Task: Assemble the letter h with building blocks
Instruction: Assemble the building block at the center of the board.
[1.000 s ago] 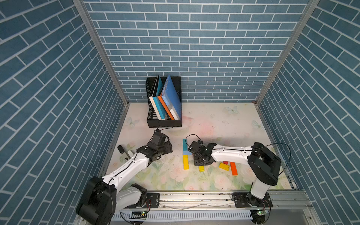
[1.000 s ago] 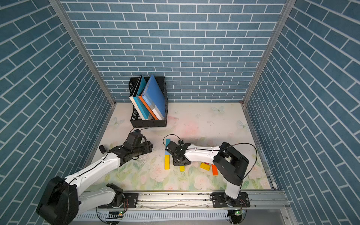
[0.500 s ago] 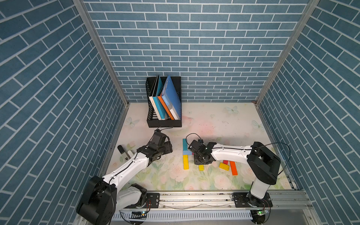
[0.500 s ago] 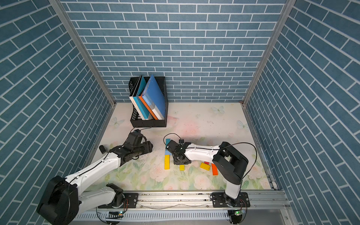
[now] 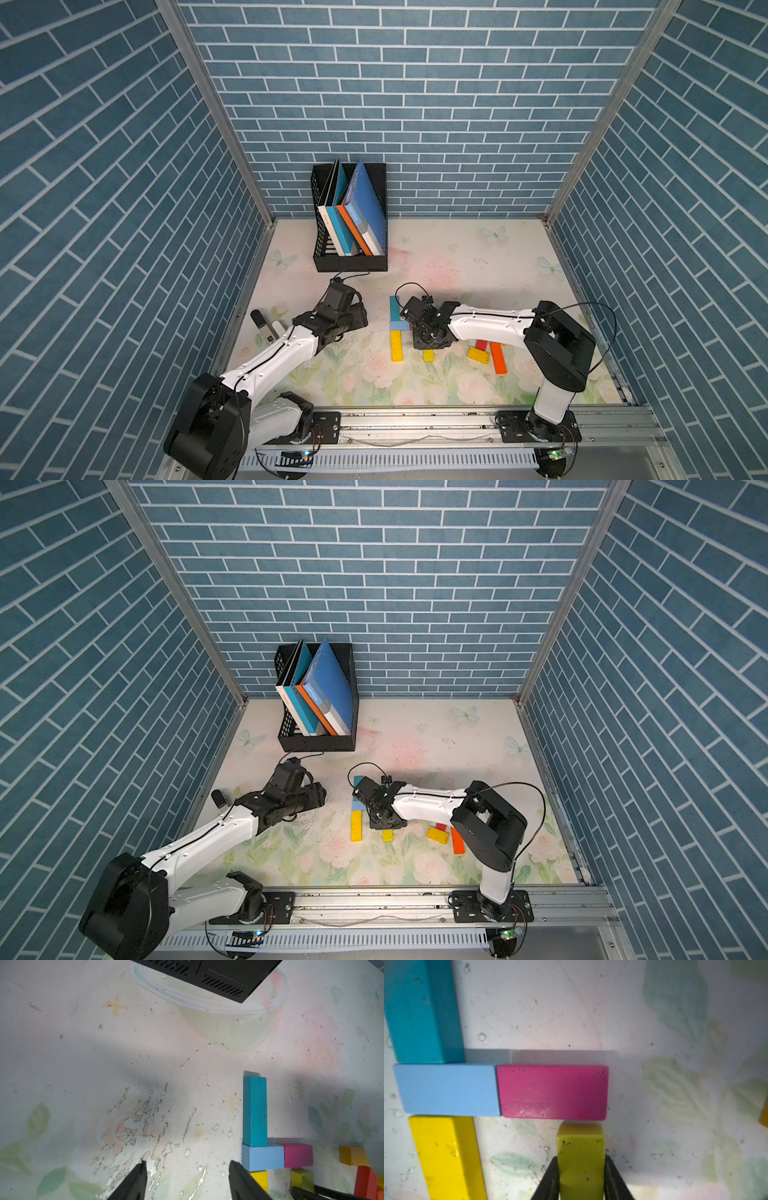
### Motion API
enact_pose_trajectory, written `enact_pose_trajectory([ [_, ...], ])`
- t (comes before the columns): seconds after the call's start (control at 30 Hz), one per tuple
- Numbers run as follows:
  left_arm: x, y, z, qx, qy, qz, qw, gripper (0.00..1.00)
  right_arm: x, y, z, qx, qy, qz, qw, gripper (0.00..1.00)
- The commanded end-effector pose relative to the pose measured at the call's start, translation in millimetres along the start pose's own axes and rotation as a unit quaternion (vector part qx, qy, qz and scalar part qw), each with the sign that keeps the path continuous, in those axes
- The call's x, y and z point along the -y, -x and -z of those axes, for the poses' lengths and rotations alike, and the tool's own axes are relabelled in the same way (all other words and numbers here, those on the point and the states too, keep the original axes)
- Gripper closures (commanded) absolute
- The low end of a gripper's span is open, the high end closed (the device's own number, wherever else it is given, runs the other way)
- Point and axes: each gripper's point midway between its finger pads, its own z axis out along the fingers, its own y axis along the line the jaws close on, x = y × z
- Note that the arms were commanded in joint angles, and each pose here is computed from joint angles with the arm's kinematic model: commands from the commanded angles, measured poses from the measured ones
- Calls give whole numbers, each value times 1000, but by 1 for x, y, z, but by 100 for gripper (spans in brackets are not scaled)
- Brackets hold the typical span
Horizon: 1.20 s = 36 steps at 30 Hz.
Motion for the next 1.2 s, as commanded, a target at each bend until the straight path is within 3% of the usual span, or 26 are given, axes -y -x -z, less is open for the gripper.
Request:
enact_pose_trajectory([
  [0.0,-3,-4,-3,-6,4,-6,1000,32,12,-3,-10,-10,-29,9,999,69],
  [0.63,-3,-6,-5,-8,3,-6,1000,32,10,0,-12,-10,-31,6,999,69],
  [0.93,-3,-6,-4,-8,2,-6,1000,32,3,6,-1,7,-11,6,1000,41],
  [1.17,-3,-6,-4,-8,2,-6,1000,32,-2,8,11,16,6,6,1000,36],
])
